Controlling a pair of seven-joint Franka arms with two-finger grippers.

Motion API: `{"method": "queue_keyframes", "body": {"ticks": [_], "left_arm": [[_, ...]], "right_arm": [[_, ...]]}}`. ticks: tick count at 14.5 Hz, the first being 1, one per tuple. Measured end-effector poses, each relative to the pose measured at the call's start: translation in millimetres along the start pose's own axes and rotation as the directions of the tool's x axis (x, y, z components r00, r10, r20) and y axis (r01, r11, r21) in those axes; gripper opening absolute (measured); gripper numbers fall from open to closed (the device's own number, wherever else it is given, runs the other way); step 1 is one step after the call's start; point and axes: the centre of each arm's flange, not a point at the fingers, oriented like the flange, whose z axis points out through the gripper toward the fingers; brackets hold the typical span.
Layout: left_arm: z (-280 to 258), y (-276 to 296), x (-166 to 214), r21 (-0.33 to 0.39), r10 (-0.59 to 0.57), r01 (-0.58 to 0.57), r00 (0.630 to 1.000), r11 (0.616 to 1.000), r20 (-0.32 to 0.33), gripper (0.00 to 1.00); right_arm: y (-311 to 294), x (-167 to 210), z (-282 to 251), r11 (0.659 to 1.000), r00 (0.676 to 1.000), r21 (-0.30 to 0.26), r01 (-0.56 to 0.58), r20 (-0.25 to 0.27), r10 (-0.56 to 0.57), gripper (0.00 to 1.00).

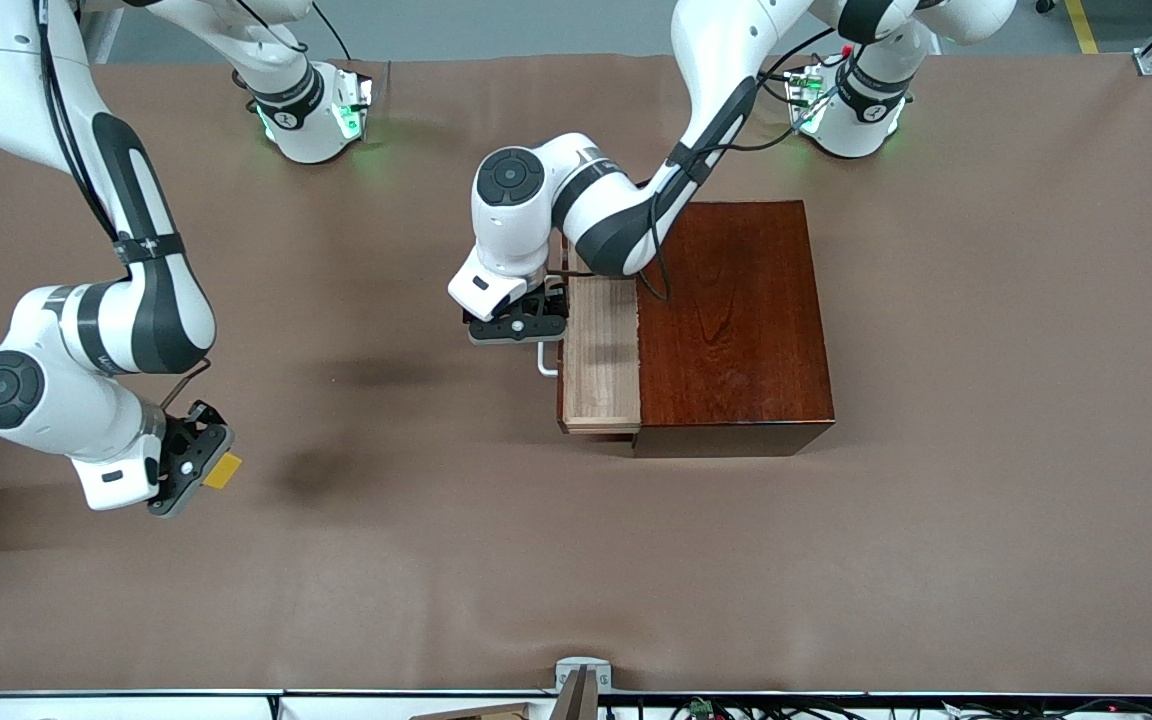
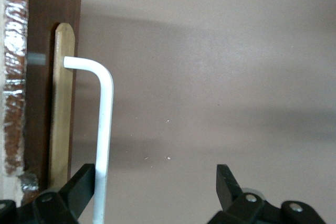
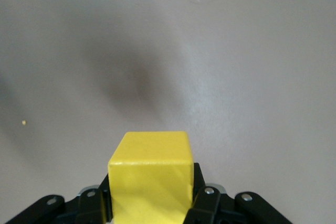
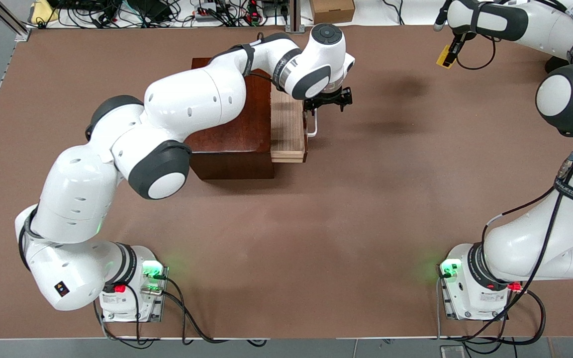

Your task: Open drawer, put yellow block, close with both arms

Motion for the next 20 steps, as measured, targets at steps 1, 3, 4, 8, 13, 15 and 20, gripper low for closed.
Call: {"method": "queue_keyframes", "body": {"ticks": [1, 3, 4, 8, 13, 15, 20], "left_arm": [[0, 2, -1, -0.007, 0.002, -0.002, 1.000, 1.000, -0.002, 1.00], [0, 2, -2, -0.011, 0.007, -0.007, 1.000, 1.000, -0.002, 1.00], [0, 3, -2, -0.017, 0.008, -0.008, 1.000, 1.000, -0.004, 1.00], [-3, 18, -11, -0.099, 0.019, -0.022, 0.999, 0.995, -0.030, 1.00], [-10, 33, -22, -0.181, 0.015, -0.020, 0.999, 0.983, -0.029, 1.00], [-14, 36, -22, -0.205, -0.001, -0.002, 1.000, 0.979, -0.015, 1.00], [-56, 9, 26, -0.165, -0.078, 0.075, 0.997, 0.983, -0.009, 1.00]], "right_arm": [[-1, 3, -1, 0.999, 0.999, -0.002, 0.048, -0.001, -0.048, 0.56], [-3, 9, -2, 0.991, 0.991, -0.004, 0.137, -0.003, -0.137, 0.56], [-4, 11, -3, 0.984, 0.984, -0.005, 0.175, -0.004, -0.175, 0.56], [-7, 20, -7, 0.949, 0.949, -0.014, 0.315, -0.006, -0.315, 0.56], [-13, 28, -32, 0.917, 0.917, -0.011, 0.398, -0.007, -0.398, 0.56], [-19, 28, -47, 0.913, 0.913, 0.004, 0.408, -0.005, -0.408, 0.56], [-34, 38, -68, 0.898, 0.898, 0.026, 0.439, -0.010, -0.439, 0.56]]}}
